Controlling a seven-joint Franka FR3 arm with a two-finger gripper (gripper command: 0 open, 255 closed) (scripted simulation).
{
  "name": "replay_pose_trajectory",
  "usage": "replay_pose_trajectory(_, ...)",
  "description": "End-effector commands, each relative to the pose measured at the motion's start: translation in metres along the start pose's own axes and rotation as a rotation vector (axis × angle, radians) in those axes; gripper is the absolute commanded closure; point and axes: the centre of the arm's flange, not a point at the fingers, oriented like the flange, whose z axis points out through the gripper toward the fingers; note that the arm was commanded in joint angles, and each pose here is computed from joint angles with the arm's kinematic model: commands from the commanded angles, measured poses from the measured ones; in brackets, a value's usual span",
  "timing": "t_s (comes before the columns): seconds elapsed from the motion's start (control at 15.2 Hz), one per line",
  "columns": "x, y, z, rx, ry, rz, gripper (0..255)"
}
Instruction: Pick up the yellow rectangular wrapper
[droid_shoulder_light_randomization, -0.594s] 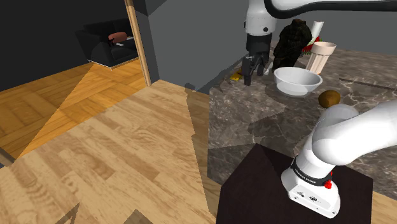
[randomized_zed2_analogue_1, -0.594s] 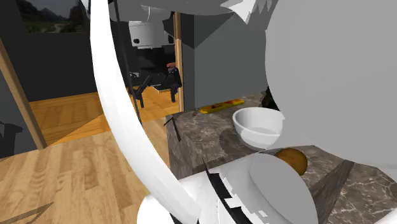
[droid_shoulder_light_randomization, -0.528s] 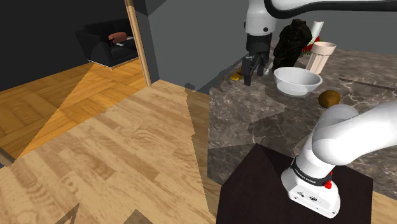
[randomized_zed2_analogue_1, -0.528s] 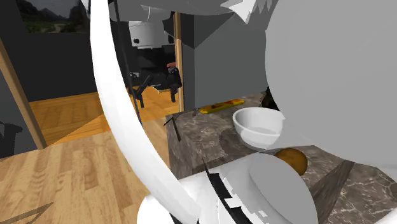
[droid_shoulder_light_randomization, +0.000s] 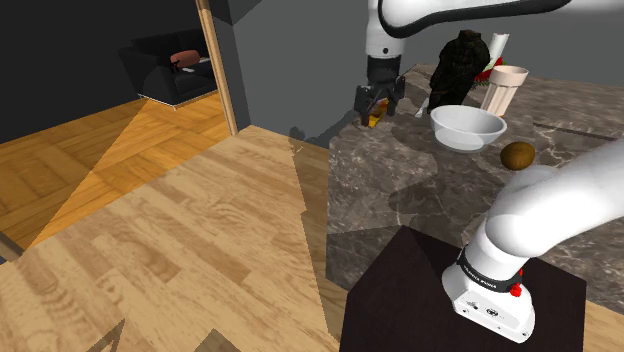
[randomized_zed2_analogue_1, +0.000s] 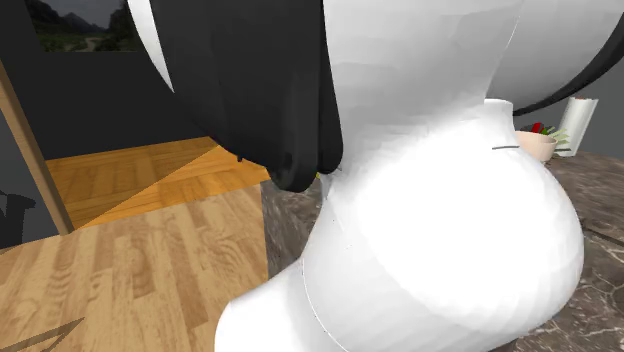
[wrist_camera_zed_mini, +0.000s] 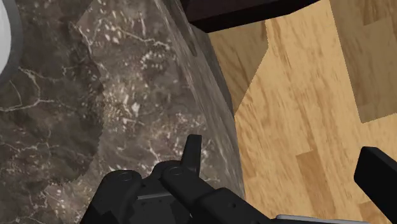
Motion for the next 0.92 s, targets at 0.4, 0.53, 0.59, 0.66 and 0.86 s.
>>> replay_pose_trajectory(0.4,0.091,0.051,0.023,0.028,0.018,0.279,0)
replay_pose_trajectory(0.53,0.110,0.068,0.029,0.035,0.022,0.348,0)
replay_pose_trajectory(0.59,0.120,0.076,0.032,0.039,0.024,0.382,0)
replay_pose_trajectory(0.66,0.129,0.085,0.035,0.042,0.026,0.417,0)
replay_pose_trajectory(0.86,0.155,0.113,0.044,0.053,0.032,0.521,0)
